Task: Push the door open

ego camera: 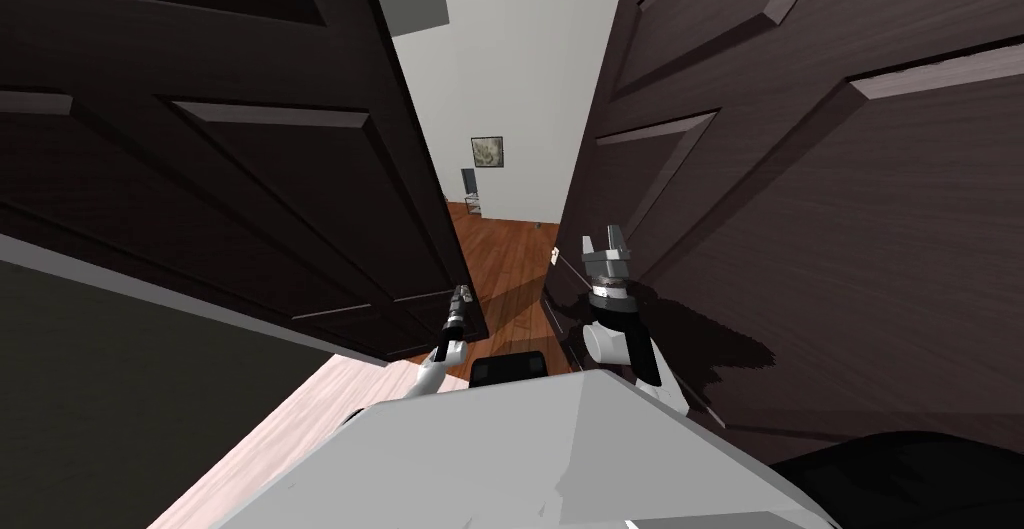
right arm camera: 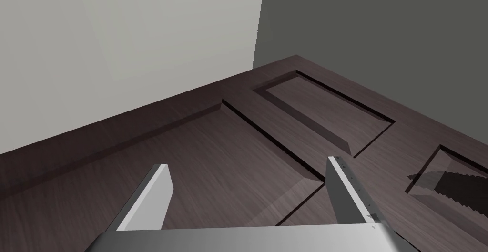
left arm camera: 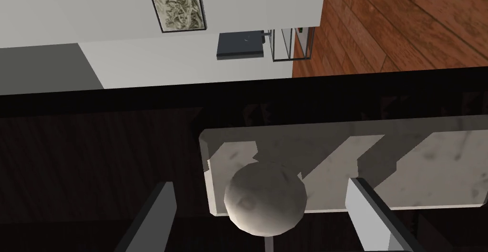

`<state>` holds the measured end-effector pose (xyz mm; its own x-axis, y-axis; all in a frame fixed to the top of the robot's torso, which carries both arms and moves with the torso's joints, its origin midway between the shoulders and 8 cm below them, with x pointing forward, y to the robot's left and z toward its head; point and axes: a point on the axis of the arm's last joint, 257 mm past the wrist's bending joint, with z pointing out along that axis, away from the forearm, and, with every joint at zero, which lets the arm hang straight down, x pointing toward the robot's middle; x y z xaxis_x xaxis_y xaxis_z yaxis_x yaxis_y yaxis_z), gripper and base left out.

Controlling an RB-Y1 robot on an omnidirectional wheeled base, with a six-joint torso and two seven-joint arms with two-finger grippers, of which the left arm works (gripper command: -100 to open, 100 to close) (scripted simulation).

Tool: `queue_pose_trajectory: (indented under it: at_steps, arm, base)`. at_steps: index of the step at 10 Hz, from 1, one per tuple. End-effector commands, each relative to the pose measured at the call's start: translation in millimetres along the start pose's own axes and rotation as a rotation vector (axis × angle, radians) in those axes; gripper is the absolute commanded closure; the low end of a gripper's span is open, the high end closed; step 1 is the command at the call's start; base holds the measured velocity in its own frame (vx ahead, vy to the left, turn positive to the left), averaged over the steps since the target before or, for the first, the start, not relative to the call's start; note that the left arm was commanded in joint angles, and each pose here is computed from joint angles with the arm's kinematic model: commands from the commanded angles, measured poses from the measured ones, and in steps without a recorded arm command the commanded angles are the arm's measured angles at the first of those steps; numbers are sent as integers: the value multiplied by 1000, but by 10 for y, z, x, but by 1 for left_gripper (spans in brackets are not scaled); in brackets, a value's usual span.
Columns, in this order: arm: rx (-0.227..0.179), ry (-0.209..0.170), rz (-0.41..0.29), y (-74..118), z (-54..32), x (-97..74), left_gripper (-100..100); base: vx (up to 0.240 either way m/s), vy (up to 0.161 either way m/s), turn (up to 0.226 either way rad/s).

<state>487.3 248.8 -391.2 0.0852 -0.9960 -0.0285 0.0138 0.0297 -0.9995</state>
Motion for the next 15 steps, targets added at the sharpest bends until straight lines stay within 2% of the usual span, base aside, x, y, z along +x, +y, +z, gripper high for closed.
queue_pose_trajectory:
  at_steps: [1,6,7,10,11,12,14,15]
  arm:
    - [-2,0,1,3,4,-9,100]
    - [-2,0,1,3,4,-9,100]
    - [-4,-17,13,12,7,-109,100]
    - [-1,-34,23,-2,19,-204,100]
    - [2,-57,33,-18,33,-314,100]
    - [2,-57,33,-18,33,-314,100]
    - [7,-89,45,-41,48,-458,100]
    - [-5,-73,33,8,52,-323,-100]
  base:
    - [-21,-8,4]
    - [-15,-2,-1]
    - [115,11,15]
    - [173,-10,42]
    - [183,1,73]
    - [165,-9,45]
    - [198,29,105]
    - [-82,-53,118]
